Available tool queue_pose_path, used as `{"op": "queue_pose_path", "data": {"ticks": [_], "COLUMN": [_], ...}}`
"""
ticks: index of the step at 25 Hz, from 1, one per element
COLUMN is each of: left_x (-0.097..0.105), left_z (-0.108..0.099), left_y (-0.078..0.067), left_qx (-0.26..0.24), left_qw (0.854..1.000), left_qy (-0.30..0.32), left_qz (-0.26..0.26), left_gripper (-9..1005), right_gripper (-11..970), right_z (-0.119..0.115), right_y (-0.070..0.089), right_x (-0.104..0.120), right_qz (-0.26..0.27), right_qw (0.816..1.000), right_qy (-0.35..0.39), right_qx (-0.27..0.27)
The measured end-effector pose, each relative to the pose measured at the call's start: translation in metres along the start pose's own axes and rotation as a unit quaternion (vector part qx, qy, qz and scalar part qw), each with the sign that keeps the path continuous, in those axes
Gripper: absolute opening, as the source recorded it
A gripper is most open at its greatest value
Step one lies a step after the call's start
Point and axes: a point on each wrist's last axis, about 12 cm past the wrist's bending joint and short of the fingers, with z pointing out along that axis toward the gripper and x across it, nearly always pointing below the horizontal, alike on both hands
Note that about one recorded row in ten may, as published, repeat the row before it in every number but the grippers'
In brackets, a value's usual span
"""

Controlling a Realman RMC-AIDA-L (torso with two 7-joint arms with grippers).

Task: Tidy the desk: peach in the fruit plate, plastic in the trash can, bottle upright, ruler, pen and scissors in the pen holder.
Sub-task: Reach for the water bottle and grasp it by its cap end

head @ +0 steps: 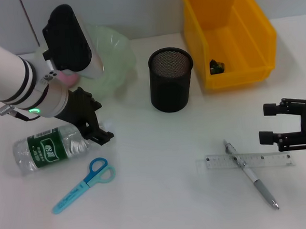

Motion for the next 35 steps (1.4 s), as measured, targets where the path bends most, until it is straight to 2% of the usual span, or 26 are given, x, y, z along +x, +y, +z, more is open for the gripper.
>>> {"op": "queue_pose_path", "data": {"ticks": [35], "left_x": [0.008], "left_z": [0.013], "left_y": [-0.002], "left_qx": [0.012], "left_qw": [1.000], "left_qy": [-0.003], "left_qz": [0.016], "left_gripper": [734], "right_gripper": [834], "right_z": [0.013], "right_y": [-0.002], "right_x": [-0.009], "right_qz": [-0.007], "right_qw": [1.000], "right_qy": [-0.001], "right_qx": [-0.016]}}
